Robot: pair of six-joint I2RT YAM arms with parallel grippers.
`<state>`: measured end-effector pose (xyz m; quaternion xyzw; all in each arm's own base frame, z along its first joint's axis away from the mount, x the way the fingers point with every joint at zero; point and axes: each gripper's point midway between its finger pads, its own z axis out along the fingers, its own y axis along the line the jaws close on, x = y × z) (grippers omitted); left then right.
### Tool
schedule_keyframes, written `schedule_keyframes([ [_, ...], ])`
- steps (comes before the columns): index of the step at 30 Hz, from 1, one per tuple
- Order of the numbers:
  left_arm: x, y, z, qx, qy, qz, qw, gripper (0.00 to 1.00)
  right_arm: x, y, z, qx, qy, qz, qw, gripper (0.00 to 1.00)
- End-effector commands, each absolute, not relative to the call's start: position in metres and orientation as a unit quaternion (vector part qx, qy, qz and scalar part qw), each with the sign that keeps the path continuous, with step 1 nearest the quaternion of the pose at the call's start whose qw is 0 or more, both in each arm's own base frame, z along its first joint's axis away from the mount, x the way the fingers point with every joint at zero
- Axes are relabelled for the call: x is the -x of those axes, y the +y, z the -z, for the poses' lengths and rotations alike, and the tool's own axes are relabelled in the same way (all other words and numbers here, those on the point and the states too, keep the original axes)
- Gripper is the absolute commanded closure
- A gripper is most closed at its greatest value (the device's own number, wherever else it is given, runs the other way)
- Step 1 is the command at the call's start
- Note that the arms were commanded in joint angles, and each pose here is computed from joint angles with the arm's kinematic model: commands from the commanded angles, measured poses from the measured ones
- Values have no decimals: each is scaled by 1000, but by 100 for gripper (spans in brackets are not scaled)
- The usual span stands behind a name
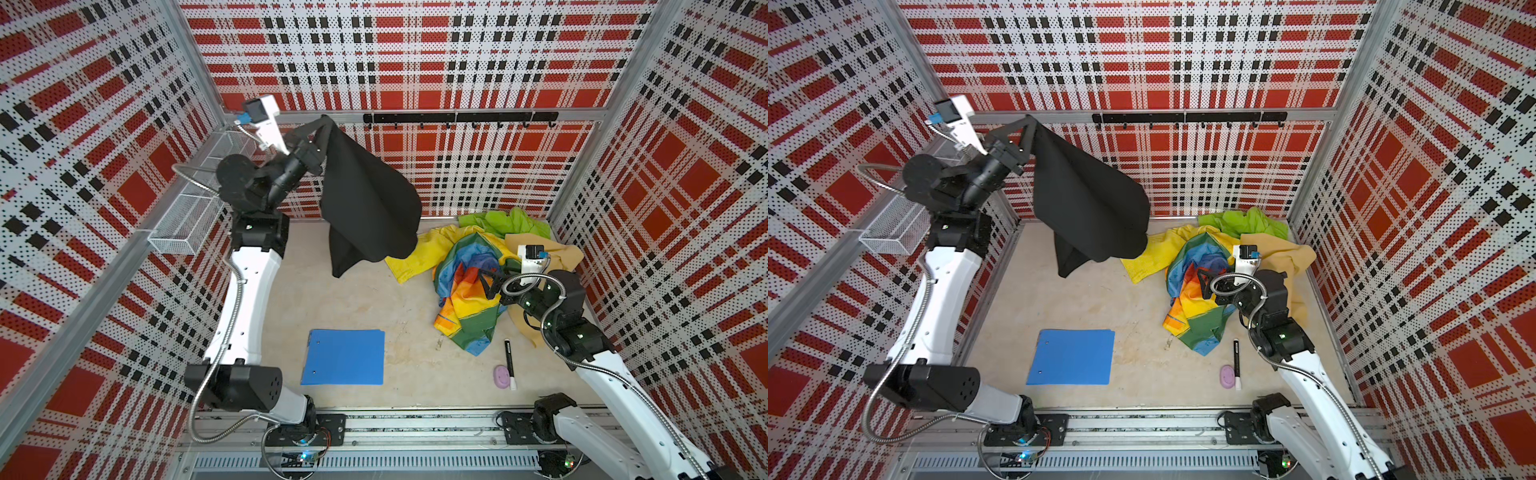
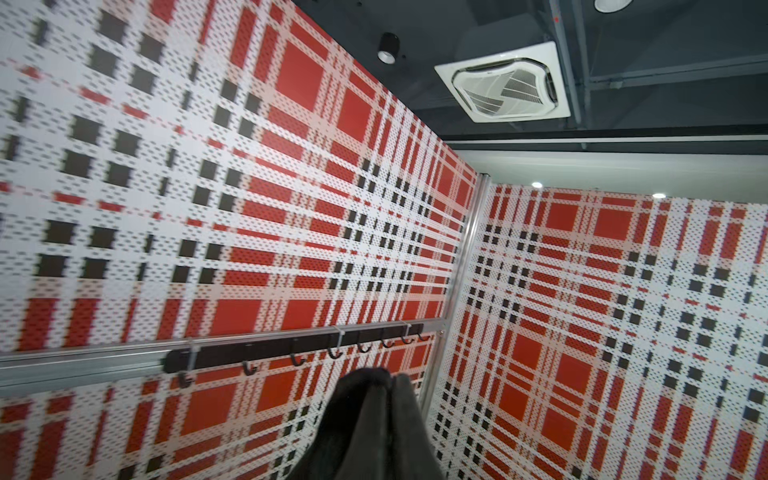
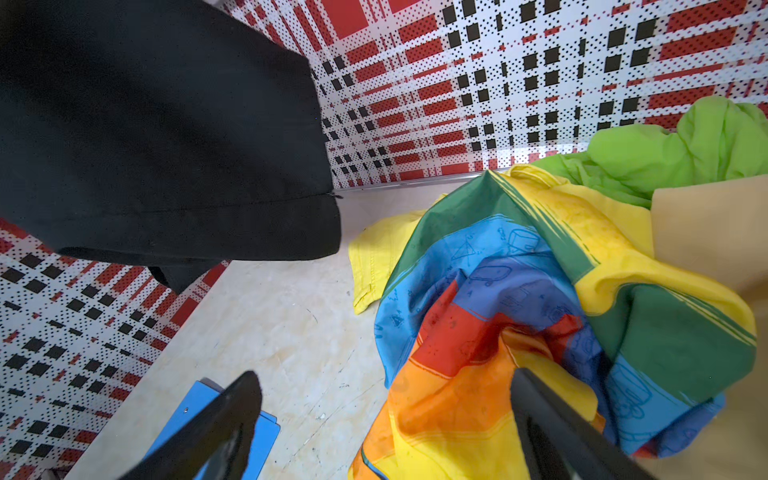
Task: Pick out a specific cloth from the pile
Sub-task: 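Carry the black cloth toward the robot's left side and lower it onto the table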
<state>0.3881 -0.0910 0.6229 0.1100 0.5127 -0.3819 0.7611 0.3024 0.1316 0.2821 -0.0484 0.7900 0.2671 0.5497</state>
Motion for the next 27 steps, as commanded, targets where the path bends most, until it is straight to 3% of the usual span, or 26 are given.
schedule_keyframes([
  [1,-389,-54,-608,-79,530,345,771,100,-303,146,-306,67,765,-281,576,0],
  [11,-405,20,-542,-20,591,297,750,100,-290,210,-321,133,752,-278,582,0],
  [20,-426,8,-505,-30,616,304,726,100,-291,240,-303,159,765,-270,563,0],
  [27,-464,-12,-417,-23,673,283,683,100,-291,236,-299,156,771,-257,561,0],
])
